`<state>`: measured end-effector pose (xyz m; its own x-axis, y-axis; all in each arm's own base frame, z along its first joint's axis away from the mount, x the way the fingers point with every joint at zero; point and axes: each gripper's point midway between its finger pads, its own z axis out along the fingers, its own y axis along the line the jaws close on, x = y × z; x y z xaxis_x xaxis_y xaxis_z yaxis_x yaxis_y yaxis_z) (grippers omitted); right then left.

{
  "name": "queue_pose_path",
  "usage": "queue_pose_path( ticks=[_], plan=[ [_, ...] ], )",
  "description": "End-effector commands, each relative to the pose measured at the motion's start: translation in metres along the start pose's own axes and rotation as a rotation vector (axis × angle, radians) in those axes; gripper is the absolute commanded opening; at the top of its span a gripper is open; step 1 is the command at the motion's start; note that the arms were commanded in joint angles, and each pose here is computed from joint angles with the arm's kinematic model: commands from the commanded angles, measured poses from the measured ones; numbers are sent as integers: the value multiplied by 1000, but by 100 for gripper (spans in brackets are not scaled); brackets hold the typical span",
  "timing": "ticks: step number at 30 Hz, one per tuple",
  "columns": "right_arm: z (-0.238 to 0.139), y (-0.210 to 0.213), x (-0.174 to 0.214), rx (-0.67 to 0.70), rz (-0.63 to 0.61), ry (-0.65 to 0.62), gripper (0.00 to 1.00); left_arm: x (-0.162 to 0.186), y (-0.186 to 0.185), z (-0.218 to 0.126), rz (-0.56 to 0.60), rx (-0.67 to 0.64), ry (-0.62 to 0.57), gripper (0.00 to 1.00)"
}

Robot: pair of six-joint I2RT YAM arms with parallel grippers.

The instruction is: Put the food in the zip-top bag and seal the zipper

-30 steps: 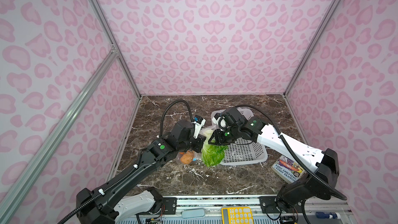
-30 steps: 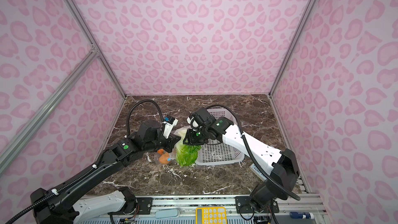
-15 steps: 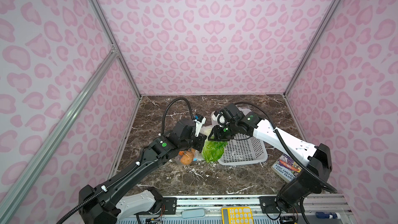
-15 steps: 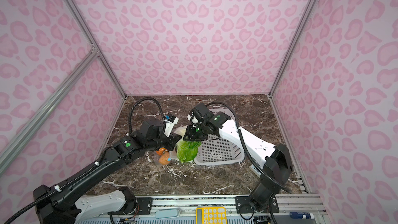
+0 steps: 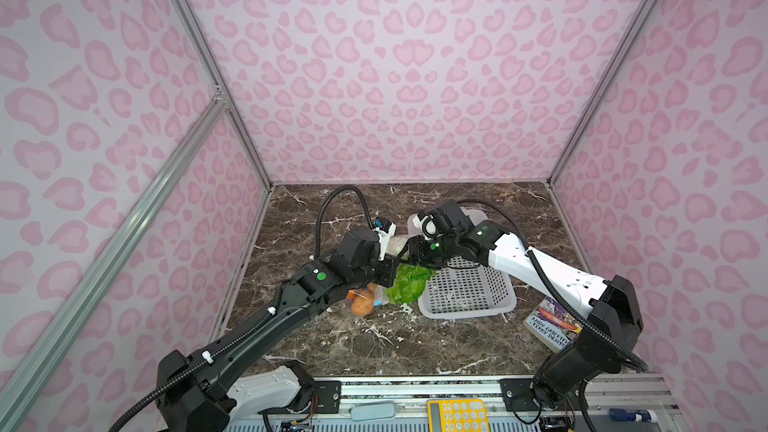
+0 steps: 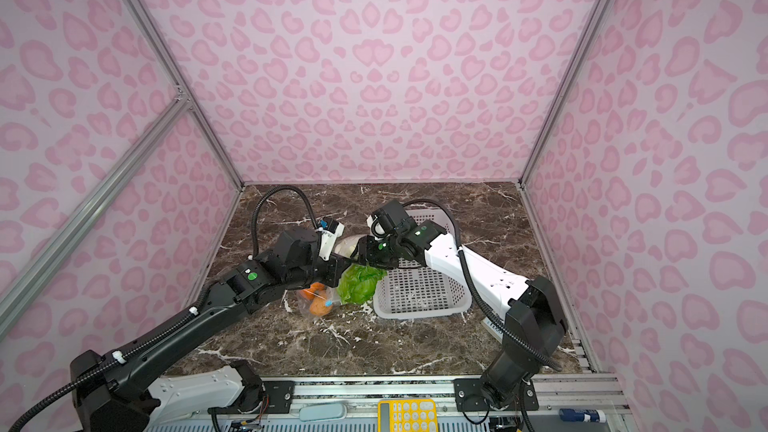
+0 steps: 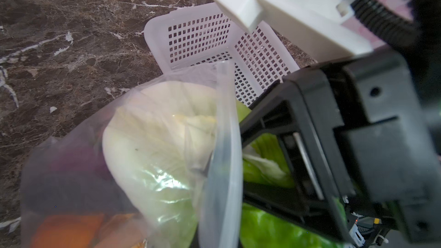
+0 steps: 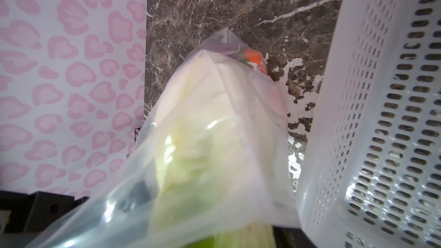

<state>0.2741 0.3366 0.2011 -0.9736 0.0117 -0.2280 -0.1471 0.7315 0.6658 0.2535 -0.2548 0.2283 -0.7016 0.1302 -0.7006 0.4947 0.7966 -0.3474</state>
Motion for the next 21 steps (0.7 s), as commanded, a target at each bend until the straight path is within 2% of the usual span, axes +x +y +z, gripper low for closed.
queue_pose_path(
  ticks=[1, 5, 12, 14, 16, 17, 21],
  plan=[
    [-6, 7, -11, -81, 27, -50, 64, -17, -16, 5, -17, 70, -43, 3],
    [-10, -9, -19, -103, 89, -102, 69, -21, -14, 17, -41, 59, -43, 3],
    [-10, -36, -25, -18, 56, -141, 78, -21, -5, 43, -119, 15, 3, 3],
    [-14, -41, -28, 11, 34, -162, 84, -18, -3, 51, -138, 8, 25, 3],
    [-20, -44, -32, 33, 10, -182, 96, -16, -2, 57, -150, 5, 41, 3],
    [-22, -46, -33, 45, -1, -191, 98, -15, -2, 59, -154, 3, 47, 3],
    [-29, -51, -38, 47, -15, -208, 98, -12, -3, 68, -163, 6, 73, 3]
  ],
)
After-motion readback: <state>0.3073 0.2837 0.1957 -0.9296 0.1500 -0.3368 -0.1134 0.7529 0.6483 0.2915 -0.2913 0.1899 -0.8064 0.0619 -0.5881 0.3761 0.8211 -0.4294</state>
